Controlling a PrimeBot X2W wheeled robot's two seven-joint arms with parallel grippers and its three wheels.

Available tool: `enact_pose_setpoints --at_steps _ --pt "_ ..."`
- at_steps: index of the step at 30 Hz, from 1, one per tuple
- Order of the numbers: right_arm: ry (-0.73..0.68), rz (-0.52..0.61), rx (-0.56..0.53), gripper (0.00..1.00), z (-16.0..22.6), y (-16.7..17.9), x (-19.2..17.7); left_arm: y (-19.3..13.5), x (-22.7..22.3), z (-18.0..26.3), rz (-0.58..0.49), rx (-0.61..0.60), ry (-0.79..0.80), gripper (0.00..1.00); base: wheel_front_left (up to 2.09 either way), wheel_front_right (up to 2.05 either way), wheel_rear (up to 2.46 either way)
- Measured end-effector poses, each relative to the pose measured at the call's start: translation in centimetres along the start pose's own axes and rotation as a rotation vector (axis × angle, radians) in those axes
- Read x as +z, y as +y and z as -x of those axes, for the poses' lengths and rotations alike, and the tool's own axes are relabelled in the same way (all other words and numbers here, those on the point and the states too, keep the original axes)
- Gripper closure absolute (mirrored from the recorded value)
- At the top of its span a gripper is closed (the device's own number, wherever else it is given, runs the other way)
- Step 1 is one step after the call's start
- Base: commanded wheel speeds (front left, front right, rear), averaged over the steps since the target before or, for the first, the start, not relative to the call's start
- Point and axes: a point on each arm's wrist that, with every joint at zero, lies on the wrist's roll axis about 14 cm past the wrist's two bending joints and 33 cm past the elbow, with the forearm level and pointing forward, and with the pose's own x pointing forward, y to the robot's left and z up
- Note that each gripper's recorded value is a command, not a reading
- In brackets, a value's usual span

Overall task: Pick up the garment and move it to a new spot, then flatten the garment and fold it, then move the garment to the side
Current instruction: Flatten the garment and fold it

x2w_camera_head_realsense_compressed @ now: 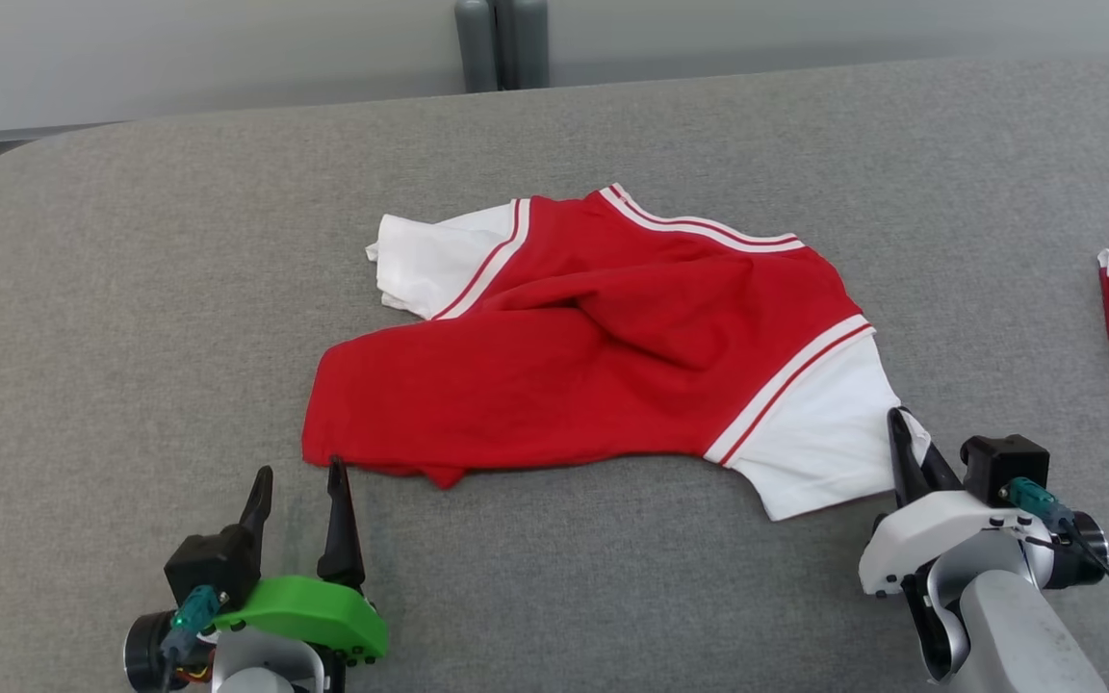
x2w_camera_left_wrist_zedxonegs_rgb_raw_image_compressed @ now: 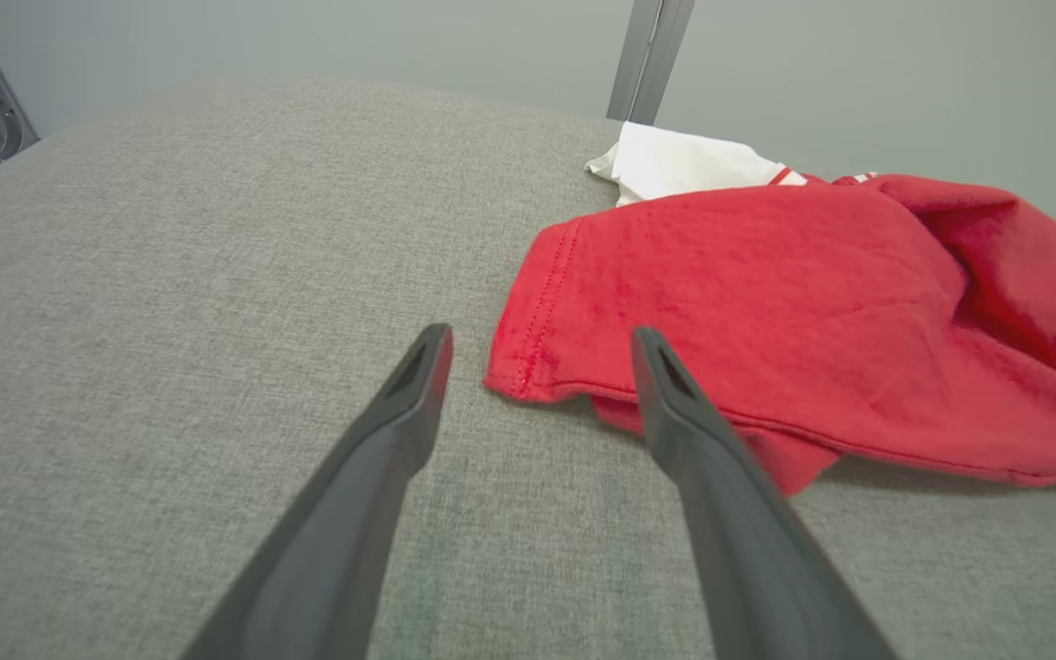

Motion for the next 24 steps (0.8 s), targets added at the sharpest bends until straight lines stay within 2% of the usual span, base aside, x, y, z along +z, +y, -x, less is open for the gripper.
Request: enact_pose_setpoints --at_steps 5,14,15,16,18,24 --pt "-0.008 -0.015 -0.033 1.00 0.5 -1.2 0.1 -0.2 -0.7 -1.0 0.026 0.002 0.026 0.00 0.00 0.00 0.00" --pt "-0.009 -0.031 -0.059 1.00 1.0 -2.1 -0.1 -0.1 -5.0 -2.0 0.047 0.020 0.171 0.00 0.00 0.00 0.00" --pt "-0.009 -0.032 -0.059 1.00 1.0 -2.1 -0.1 -0.2 -5.1 -2.2 0.047 0.016 0.175 0.16 0.00 0.00 0.00" --pt "-0.009 -0.033 -0.058 1.00 0.9 -2.1 -0.1 -0.3 -5.1 -2.4 0.045 0.014 0.177 0.55 0.00 0.00 0.00" --pt "-0.005 -0.033 -0.058 1.00 0.9 -2.1 -0.3 -0.4 -5.2 -2.7 0.044 0.008 0.179 1.00 0.00 0.00 0.00" --pt "-0.032 -0.043 -0.051 1.00 0.6 -1.8 0.6 -0.9 -4.3 -2.7 0.040 -0.018 0.154 1.00 0.00 0.00 0.00"
